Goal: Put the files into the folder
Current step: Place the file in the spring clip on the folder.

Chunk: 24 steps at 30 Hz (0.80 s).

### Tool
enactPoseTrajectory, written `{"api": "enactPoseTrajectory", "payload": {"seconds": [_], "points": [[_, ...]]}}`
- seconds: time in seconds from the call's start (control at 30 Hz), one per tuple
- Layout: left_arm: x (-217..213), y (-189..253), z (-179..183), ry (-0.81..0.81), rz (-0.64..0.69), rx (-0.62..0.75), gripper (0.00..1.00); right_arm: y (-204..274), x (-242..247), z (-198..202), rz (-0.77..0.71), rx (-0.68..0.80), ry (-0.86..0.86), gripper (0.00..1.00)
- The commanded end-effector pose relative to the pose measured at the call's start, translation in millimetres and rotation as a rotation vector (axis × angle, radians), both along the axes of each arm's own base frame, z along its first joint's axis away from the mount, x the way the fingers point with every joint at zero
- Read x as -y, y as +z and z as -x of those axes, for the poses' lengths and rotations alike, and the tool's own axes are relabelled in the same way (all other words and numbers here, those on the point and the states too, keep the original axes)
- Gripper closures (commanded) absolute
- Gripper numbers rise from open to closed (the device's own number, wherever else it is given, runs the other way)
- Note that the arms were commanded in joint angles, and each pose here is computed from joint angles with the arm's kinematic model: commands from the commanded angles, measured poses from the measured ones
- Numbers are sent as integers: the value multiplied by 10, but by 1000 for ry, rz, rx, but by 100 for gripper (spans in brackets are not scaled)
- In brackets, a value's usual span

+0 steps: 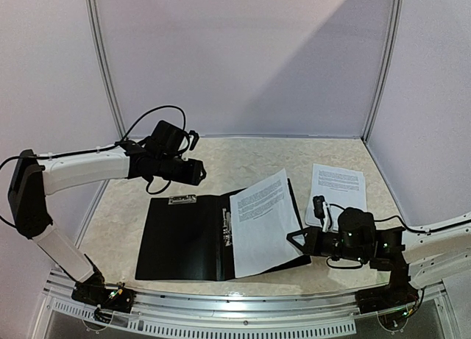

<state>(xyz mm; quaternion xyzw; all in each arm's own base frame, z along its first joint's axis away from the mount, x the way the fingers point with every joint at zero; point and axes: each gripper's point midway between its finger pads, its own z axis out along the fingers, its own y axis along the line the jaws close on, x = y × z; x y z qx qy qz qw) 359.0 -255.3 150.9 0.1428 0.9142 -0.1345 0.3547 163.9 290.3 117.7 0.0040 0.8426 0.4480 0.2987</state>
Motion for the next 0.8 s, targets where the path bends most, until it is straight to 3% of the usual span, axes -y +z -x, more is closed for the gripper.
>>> {"api": "enactPoseTrajectory", "payload": {"seconds": [0.0, 0.57, 0.77], "points": [[-60, 51, -27, 16, 16, 12, 44, 53, 30, -42, -33, 15, -47, 100], [-55, 23, -24, 13, 10, 2, 43, -7, -167, -5, 8, -2, 28, 100], [-45, 4, -25, 10, 11, -4, 43, -3, -177, 9, 17, -12, 36, 84]]}}
